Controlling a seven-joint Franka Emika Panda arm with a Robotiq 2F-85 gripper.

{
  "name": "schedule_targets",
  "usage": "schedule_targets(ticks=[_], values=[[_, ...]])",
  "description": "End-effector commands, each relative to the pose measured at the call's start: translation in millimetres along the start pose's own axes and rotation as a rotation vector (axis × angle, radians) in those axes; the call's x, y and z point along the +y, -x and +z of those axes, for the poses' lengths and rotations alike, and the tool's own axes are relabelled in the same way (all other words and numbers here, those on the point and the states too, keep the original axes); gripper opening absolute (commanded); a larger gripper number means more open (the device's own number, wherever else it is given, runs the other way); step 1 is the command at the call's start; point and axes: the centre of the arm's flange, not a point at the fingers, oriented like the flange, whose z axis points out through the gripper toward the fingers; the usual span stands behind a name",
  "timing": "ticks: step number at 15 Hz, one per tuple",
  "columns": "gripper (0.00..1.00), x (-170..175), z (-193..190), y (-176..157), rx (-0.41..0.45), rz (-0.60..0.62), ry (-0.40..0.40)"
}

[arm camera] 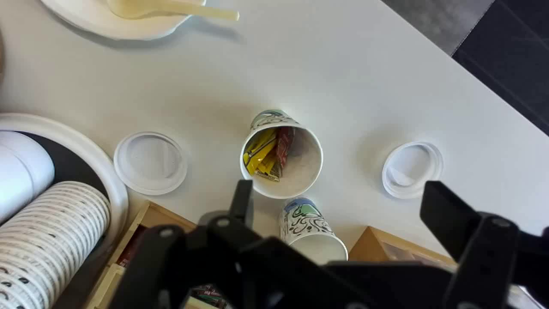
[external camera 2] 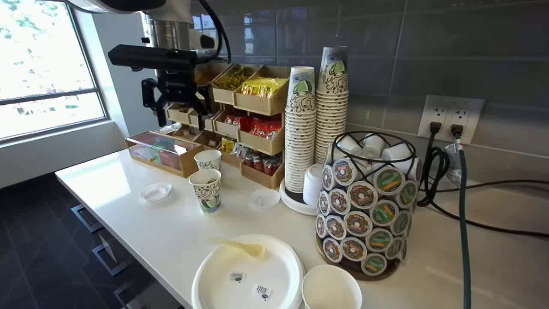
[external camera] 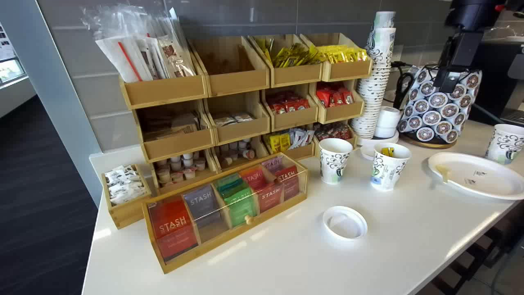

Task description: Put the spoon in the left cup

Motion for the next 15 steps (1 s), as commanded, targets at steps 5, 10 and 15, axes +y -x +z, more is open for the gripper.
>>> schedule_targets(ticks=[5,10,15], values=[[1.0,0.0,0.0,0.0,0.0,0.0,0.0],[1.0,0.0,0.0,0.0,0.0,0.0,0.0],[1.0,44.3,13.8,2.5,0.079,0.329,0.089]])
